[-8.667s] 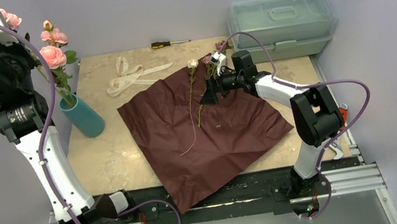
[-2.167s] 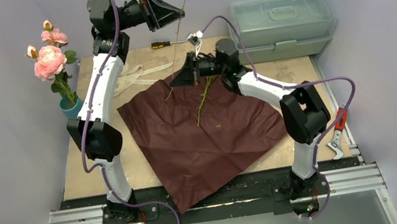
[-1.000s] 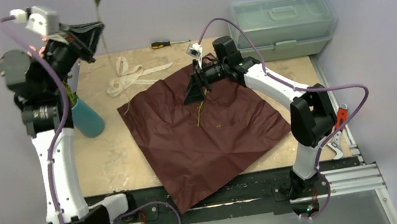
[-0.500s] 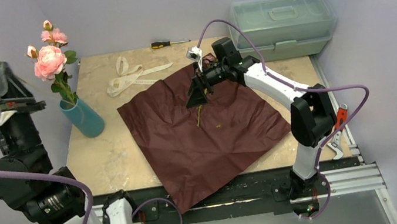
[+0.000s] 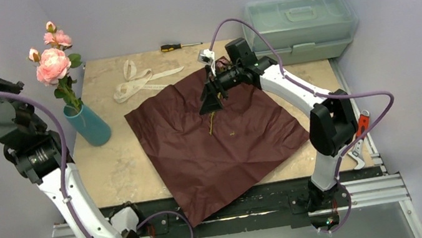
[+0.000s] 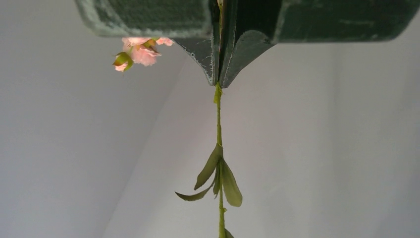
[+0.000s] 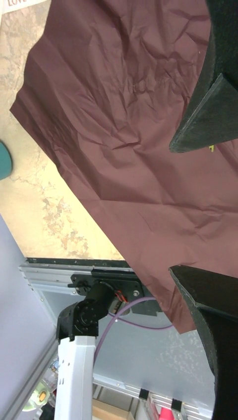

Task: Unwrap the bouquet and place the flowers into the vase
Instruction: Insert the fake flower into the vase.

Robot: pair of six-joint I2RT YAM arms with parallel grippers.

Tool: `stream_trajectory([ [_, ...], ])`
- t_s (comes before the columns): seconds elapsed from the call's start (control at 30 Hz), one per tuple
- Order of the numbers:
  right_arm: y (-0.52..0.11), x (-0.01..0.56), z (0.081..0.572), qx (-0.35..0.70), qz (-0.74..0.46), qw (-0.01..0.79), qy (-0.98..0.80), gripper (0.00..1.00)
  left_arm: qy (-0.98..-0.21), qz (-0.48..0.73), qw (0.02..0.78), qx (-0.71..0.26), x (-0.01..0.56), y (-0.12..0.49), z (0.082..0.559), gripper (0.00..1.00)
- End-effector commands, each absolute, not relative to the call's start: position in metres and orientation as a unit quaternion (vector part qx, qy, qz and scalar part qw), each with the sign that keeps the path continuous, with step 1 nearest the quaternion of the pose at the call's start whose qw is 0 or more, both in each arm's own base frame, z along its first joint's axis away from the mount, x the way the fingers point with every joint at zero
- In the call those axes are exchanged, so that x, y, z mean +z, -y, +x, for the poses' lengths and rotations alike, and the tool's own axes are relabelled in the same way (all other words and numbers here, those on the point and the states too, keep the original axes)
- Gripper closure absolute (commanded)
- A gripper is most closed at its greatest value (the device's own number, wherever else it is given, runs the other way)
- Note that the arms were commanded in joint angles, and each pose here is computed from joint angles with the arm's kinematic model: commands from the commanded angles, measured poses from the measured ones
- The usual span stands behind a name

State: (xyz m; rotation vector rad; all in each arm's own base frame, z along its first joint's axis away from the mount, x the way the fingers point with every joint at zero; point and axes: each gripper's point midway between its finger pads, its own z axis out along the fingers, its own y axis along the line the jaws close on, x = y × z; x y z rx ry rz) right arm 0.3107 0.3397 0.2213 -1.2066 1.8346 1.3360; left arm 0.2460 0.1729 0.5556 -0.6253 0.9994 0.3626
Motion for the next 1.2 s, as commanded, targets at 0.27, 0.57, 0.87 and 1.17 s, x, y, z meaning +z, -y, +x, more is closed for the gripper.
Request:
stream_trajectory([
  [0.27, -0.334, 0.27, 0.33, 0.488, -0.456, 0.335, -0.665, 0.12, -0.394, -0.278, 0.85, 0.212, 0.567, -0.198, 0.261, 1.0],
  [0.57, -0.336, 0.27, 0.336, 0.489, -0.453, 0.327, -0.67, 0.12, -0.381, -0.265, 0.854, 0.234, 0.572, -0.198, 0.255, 1.0],
  [0.87, -0.337, 0.27, 0.338, 0.491, -0.449, 0.324, -0.672, 0.12, -0.373, -0.267, 0.857, 0.233, 0.566, -0.208, 0.271, 1.0],
  [1.17, -0.332, 0.267, 0.338, 0.491, -0.445, 0.32, -0.677, 0.12, -0.368, -0.259, 0.861, 0.238, 0.549, -0.214, 0.283, 1.0],
])
